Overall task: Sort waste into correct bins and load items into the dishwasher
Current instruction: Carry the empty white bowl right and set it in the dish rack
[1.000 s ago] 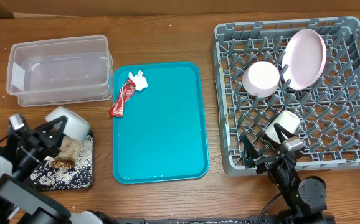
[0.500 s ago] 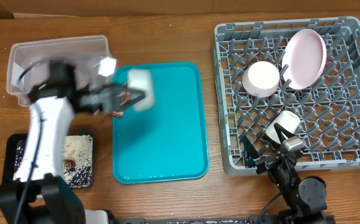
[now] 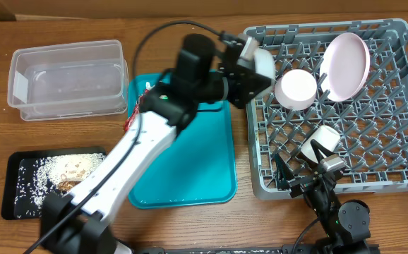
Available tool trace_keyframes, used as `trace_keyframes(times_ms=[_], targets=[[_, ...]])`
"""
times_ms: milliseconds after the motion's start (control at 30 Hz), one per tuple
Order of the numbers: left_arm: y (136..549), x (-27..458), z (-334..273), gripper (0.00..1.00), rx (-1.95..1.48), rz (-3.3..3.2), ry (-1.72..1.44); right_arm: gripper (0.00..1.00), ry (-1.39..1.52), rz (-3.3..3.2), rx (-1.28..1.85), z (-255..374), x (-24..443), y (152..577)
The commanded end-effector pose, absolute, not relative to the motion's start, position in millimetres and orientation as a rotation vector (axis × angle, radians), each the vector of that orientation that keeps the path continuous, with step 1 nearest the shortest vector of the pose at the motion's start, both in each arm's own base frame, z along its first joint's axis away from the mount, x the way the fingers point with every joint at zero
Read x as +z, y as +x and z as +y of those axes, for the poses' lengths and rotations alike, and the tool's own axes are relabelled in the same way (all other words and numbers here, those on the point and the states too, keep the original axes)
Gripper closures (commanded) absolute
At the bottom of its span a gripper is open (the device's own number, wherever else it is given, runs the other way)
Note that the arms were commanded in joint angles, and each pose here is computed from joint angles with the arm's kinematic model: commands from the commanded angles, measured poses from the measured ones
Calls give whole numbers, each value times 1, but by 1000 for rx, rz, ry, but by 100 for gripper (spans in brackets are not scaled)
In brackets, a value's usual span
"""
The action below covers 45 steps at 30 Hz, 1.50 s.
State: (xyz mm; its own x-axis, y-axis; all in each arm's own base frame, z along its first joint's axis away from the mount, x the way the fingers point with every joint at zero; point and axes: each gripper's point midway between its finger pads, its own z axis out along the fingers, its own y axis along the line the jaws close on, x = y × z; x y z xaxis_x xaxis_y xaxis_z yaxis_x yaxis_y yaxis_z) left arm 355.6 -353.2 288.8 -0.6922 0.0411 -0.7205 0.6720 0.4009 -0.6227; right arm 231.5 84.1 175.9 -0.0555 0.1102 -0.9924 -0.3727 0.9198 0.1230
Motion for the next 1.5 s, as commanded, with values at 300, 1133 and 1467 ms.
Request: trace_keyframes(times_ms=[300,1133,1467], targets=[[373,216,-428,96,-1758,2070,481,0,-200,1574,400,83,175,232],[405,180,-430,93,-1833,1943,435,0,-199,1574,400,83,175,232],[406,166,-426,73,-1876,1961,436,0,-199,1574,400,83,175,232]])
